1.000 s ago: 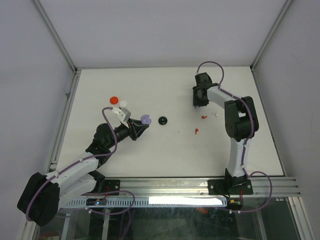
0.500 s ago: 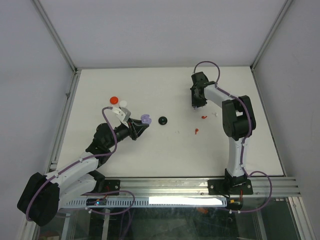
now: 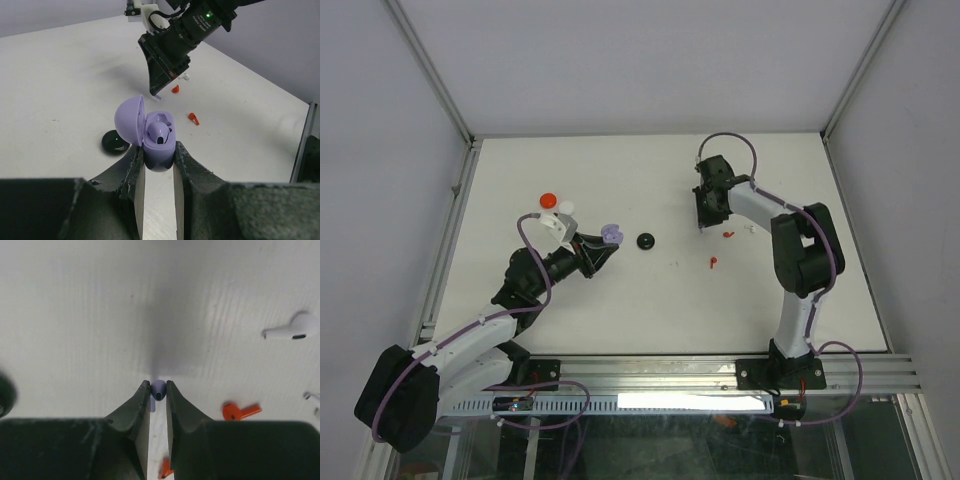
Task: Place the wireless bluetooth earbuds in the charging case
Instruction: Pick up the earbud from the center of the board.
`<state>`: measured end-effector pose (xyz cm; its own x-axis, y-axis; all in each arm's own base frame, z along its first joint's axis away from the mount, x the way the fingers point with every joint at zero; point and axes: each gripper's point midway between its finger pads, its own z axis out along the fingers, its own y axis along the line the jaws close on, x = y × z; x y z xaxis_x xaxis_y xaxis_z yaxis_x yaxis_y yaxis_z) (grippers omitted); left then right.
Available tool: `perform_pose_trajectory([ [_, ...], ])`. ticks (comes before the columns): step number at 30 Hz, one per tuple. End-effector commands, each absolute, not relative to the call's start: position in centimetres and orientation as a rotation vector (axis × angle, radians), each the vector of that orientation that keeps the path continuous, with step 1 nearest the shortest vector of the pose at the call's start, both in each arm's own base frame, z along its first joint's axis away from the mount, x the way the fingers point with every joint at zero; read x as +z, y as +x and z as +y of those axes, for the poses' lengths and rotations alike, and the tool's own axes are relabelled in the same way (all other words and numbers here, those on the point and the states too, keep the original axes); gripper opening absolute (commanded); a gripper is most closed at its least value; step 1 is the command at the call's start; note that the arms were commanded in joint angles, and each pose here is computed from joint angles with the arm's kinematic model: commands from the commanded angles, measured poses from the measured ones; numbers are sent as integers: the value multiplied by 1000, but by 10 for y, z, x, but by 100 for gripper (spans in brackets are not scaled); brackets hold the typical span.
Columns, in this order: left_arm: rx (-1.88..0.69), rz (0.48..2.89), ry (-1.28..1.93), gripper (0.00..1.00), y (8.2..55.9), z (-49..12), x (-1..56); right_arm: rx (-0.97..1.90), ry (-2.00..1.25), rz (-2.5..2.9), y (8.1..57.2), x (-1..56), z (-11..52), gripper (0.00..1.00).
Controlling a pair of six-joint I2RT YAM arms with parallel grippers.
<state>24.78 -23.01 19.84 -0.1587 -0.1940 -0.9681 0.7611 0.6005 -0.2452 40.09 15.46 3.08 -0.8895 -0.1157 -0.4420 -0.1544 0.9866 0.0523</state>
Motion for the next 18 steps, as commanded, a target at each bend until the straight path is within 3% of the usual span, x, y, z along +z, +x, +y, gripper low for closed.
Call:
perform_pose_trajectory([
  [1,-965,1388,495,0,242,-234,226,331,-269,2457,402,105,190,13],
  [18,-1047,1250,530,0,227,-238,252,826,-483,1803,312,272,281,13],
])
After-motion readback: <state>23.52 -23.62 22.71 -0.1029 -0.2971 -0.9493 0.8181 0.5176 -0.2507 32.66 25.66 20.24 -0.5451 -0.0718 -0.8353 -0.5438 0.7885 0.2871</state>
